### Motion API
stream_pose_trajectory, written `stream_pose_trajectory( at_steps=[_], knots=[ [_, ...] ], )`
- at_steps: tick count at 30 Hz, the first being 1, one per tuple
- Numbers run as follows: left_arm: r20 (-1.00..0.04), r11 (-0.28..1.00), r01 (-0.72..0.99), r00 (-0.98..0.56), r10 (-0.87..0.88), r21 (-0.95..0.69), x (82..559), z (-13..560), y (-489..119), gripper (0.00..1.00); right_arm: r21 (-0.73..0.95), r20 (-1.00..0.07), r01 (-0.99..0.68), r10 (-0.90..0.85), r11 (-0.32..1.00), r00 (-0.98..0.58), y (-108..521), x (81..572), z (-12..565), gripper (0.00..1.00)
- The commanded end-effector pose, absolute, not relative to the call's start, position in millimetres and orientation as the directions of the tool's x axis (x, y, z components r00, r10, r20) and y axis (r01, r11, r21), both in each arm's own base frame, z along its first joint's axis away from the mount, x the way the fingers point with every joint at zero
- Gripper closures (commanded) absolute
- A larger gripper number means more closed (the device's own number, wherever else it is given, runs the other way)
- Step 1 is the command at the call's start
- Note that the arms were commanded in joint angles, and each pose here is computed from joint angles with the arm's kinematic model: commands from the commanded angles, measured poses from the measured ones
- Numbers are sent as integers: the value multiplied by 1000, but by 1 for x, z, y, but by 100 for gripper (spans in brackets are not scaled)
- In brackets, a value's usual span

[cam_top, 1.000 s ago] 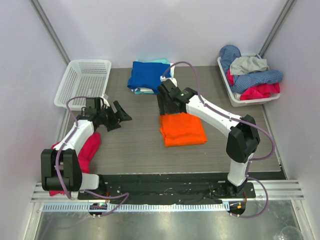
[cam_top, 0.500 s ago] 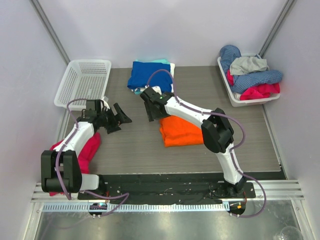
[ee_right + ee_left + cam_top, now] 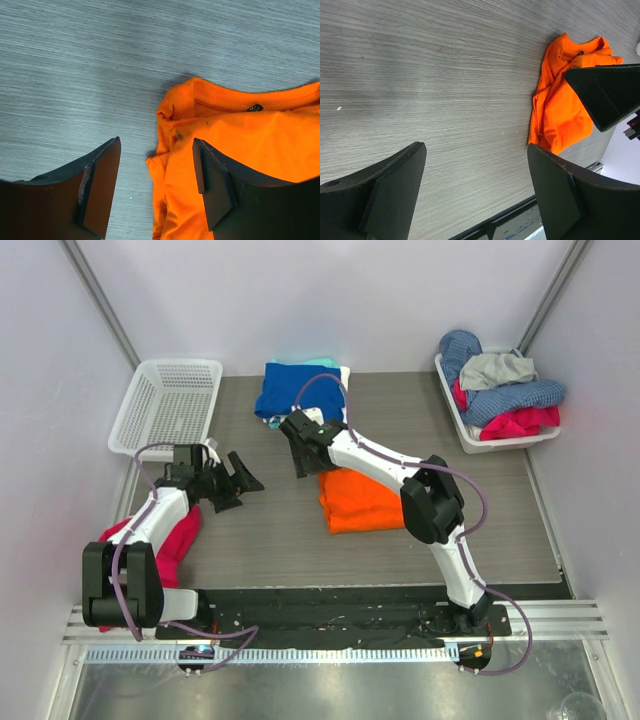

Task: Fold and stack the t-shirts
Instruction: Neatly place the folded tshirt to the corner

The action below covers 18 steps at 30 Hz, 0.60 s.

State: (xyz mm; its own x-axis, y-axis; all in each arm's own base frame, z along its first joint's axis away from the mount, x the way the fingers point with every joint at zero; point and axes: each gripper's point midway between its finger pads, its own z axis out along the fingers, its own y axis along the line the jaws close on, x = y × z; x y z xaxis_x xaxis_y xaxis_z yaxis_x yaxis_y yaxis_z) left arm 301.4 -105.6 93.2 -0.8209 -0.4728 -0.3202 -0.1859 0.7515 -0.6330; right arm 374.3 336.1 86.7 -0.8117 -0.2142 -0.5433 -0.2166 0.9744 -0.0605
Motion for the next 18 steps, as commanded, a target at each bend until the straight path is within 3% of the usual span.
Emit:
stream_pose_trajectory(
  at_steps=[1,18],
  knots=[
    [-357,742,-144,-806,-472,-655,307,104,-108,12,-78,-543,-195,-205,978,-814,330,373,86,33],
    [-352,751,-153,-812,-466,-643,303,98,-106,12,-142,-471,-197,-242,970,-848,319,364,25,33]
  ],
)
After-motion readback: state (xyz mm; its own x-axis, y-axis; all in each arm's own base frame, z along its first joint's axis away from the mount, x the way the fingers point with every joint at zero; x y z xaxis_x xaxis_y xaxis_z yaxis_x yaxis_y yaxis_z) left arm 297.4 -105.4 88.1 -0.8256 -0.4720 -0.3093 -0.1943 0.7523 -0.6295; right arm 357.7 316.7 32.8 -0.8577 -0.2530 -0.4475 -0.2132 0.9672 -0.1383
